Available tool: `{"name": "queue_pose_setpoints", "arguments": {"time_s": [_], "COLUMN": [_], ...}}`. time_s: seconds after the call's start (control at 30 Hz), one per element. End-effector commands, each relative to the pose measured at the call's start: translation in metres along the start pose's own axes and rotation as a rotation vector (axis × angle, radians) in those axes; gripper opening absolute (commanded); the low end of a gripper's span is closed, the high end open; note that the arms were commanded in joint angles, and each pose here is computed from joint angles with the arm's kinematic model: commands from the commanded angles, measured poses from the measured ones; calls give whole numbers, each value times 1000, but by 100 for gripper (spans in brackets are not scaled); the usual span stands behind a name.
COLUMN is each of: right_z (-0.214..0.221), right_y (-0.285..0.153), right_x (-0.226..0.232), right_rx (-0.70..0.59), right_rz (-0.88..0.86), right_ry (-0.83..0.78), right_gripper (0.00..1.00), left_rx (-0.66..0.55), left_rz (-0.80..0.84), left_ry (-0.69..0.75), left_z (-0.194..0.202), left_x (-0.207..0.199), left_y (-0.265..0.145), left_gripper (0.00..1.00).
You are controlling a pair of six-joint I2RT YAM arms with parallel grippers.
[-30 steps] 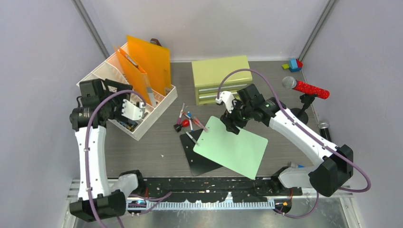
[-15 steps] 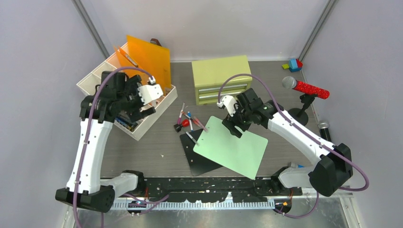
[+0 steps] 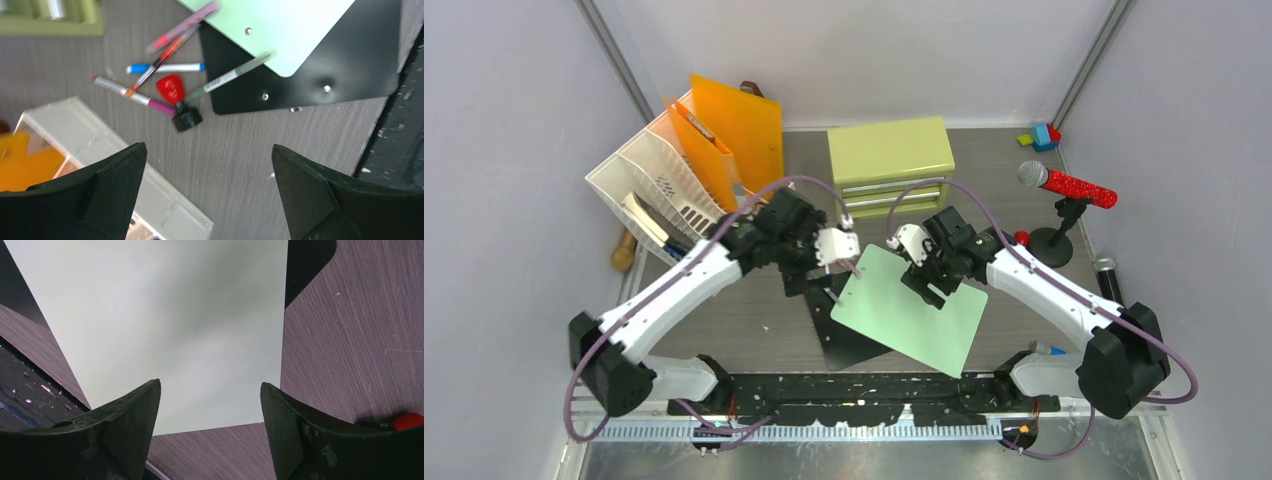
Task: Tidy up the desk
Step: Move the stationery to the center of the board.
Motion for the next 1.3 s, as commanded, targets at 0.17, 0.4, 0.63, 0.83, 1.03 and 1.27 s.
{"name": "queue_pose_setpoints", "arguments": {"time_s": [0.17, 0.4, 0.63, 0.83, 1.03, 1.27], "right_z": [0, 0, 7, 7, 7, 9], "right_y": [-7, -12, -16, -17, -16, -15], "right_x": [-4, -8, -13, -16, -14, -12], "right_rx": [-61, -103, -126, -145, -145, -138], "right_rz": [37, 42, 48, 50, 41, 27], "right_ry": [4, 32, 67, 81, 81, 78], "right_gripper": [78, 77, 77, 77, 77, 77], "left_rx": [102, 189, 208, 275, 370, 436], "left_rz": [74, 177, 204, 189, 118, 34], "left_ry": [293, 322, 323, 268, 100, -40], "left_z": [-5, 19, 33, 50, 73, 95], "left_x": [-2, -16, -26, -26, -5, 11], "left_y": [124, 169, 181, 191, 190, 185], "left_gripper": [92, 77, 63, 40, 31, 31]}}
Point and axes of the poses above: each gripper's point midway between its finger pads, its own y axis out along the fingers, its own x axis along the line the jaws close on, z = x × y, the point moved 2 cm from there along -y, back along the fingers, and after that the axes turned 10 degrees about y, right-handed, at the moved point
